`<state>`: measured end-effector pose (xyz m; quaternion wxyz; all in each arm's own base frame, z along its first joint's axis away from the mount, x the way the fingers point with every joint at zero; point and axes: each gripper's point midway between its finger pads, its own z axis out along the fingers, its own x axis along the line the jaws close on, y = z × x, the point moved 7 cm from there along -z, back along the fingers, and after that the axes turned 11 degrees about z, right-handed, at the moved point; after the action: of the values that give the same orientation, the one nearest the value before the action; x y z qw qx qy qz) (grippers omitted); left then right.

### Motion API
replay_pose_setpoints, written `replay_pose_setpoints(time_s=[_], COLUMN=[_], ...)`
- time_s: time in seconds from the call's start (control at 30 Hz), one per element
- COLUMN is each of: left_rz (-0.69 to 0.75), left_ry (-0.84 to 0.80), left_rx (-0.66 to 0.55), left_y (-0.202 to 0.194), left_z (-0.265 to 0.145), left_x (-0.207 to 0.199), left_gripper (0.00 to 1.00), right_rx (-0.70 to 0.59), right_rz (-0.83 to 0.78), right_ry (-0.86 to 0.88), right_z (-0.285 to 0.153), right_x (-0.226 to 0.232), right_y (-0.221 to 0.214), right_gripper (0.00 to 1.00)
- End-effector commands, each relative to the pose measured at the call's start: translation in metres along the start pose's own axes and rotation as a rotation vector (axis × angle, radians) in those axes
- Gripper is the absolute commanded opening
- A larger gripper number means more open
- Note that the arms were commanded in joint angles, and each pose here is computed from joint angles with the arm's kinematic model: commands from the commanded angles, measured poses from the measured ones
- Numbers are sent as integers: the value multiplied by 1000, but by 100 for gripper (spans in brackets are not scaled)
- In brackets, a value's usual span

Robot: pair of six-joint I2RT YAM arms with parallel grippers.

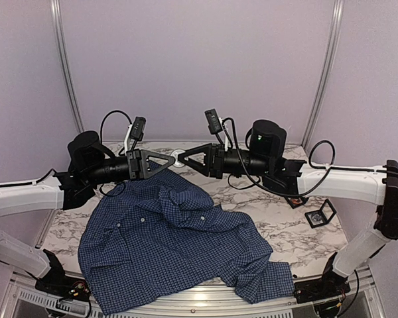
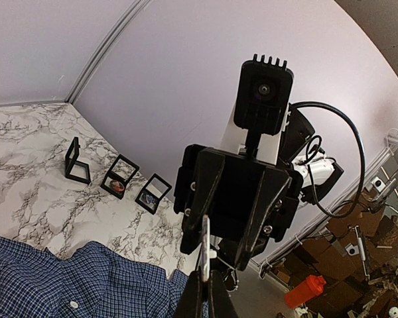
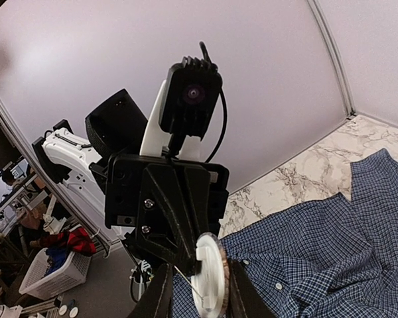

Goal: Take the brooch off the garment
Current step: Close the brooch securely.

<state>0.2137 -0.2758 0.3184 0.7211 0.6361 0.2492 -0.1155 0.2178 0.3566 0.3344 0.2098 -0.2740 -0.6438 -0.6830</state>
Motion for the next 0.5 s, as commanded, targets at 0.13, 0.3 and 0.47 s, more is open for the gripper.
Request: replay_pose_setpoints(time_s=[0.13,0.3,0.47], left_rz=[24,26,30], left_ry=[-7,-10,-10], left_rx=[-11,-12,-10], left_y=[9,10,9], left_z=[2,2,2], left_x=[-5,-7,-8], left_gripper=[0,0,0], right_rx=[26,22,13], right_rz=[-31,-28,-22], right_ry=[7,-1,-8], right_z=[8,8,8], right_x=[5,4,4], right_y=[-4,-3,-2], right_gripper=[27,24,17])
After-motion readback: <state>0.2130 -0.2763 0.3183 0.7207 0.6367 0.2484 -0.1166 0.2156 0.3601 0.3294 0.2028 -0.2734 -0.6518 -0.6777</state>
